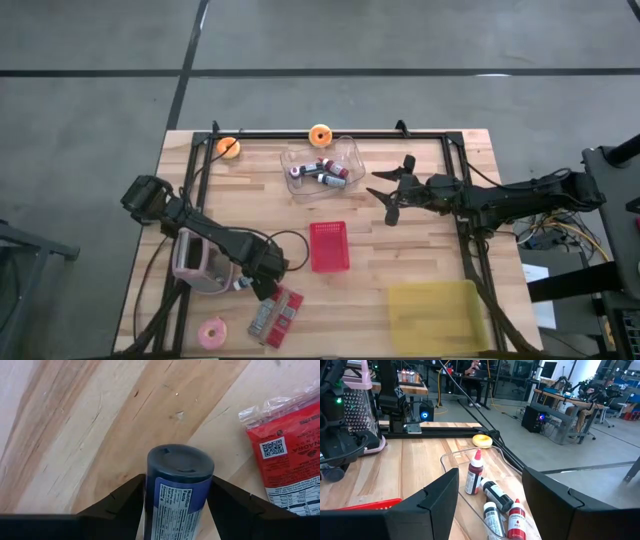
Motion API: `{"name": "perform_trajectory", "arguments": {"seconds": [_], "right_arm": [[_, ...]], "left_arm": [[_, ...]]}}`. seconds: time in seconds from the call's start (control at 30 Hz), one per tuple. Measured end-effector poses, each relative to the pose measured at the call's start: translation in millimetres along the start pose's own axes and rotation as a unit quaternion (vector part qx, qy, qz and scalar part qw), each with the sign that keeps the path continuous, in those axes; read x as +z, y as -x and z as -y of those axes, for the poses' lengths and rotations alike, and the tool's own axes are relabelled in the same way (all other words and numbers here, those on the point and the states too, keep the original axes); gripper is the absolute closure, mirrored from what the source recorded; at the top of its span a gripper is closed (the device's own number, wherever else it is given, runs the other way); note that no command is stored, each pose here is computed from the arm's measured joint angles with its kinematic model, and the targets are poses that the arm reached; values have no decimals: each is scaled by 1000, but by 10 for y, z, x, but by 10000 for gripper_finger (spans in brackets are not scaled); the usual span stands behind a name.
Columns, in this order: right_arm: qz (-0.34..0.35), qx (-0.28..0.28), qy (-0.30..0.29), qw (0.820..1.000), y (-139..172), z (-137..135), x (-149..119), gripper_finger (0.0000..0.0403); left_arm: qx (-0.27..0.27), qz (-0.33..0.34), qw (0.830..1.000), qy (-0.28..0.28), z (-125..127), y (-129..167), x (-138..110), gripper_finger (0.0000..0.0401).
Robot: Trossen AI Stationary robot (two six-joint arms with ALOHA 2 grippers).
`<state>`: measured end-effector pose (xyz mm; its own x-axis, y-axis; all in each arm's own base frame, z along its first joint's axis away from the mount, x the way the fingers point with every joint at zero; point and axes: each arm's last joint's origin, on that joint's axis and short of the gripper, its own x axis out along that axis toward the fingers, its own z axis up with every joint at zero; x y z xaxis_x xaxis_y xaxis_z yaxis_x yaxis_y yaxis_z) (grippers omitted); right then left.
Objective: Pick & Place Food Item
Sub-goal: Put the violet food coloring bottle into the transparent bin
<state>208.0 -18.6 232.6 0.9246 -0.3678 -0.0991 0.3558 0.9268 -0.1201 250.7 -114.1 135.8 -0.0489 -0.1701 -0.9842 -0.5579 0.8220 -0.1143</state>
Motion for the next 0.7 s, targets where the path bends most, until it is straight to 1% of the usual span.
{"name": "perform_trajectory", "arguments": {"seconds": [0.1,0.37,0.7], "right_arm": [[0,0,1,1000,0,0,0,188],[0,0,1,1000,0,0,0,188],[0,0,1,1000,0,0,0,188]], "left_arm": [[0,0,1000,0,-1,-1,0,197],[-2,2,1000,3,4,-1,3,239],[-2,2,1000,3,4,-1,3,242]]}}
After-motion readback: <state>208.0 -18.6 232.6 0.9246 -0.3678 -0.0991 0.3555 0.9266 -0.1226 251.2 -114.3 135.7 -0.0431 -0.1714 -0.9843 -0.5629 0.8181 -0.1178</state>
